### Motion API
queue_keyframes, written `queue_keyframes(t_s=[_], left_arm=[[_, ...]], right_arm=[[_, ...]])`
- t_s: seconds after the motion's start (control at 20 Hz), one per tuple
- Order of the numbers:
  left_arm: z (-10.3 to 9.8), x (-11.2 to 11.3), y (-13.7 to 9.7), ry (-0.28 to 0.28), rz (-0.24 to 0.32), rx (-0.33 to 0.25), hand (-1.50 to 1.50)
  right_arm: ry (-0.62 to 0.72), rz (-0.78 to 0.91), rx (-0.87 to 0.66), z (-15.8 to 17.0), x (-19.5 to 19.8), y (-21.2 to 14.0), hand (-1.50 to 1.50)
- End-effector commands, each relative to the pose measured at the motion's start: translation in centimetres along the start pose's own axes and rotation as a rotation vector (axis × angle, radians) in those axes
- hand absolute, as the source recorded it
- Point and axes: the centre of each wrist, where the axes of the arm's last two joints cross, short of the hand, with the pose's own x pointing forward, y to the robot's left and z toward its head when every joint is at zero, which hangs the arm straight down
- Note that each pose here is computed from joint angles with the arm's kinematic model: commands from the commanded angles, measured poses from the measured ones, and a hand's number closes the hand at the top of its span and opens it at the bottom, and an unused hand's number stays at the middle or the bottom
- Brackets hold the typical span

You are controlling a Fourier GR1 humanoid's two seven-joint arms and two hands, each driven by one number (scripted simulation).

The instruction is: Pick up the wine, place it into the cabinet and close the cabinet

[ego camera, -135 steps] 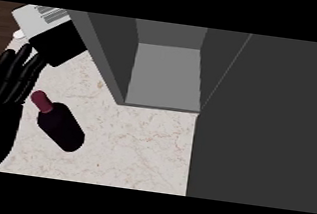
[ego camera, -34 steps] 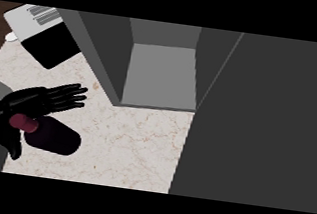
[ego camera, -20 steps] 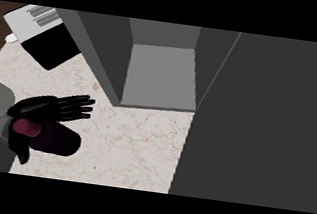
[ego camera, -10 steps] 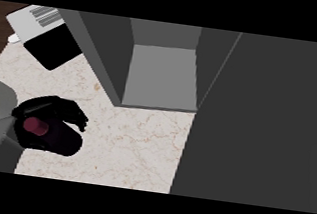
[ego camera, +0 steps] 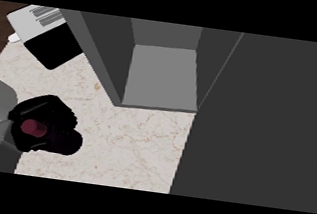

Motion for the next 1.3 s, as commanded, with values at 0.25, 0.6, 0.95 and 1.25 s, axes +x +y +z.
queue_keyframes(t_s=[0.25,0.6,0.95,1.25], left_arm=[[7.2,-0.5,-2.9,-0.353,-0.07,0.692,1.5],[1.8,-6.7,-8.0,-0.462,-0.162,0.749,1.5],[-2.6,-7.8,-11.1,-0.466,-0.171,0.734,1.5],[-5.6,-6.1,-13.8,-0.457,-0.162,0.695,1.5]], right_arm=[[-0.026,-0.014,-0.048,0.6,0.8,-0.4,-1.5],[-0.029,-0.014,-0.019,2.4,1.7,-0.3,-1.5],[-0.049,-0.018,-0.024,2.8,3.4,-1.2,-1.5],[-0.038,-0.016,-0.045,3.8,3.0,-0.7,-1.5]])
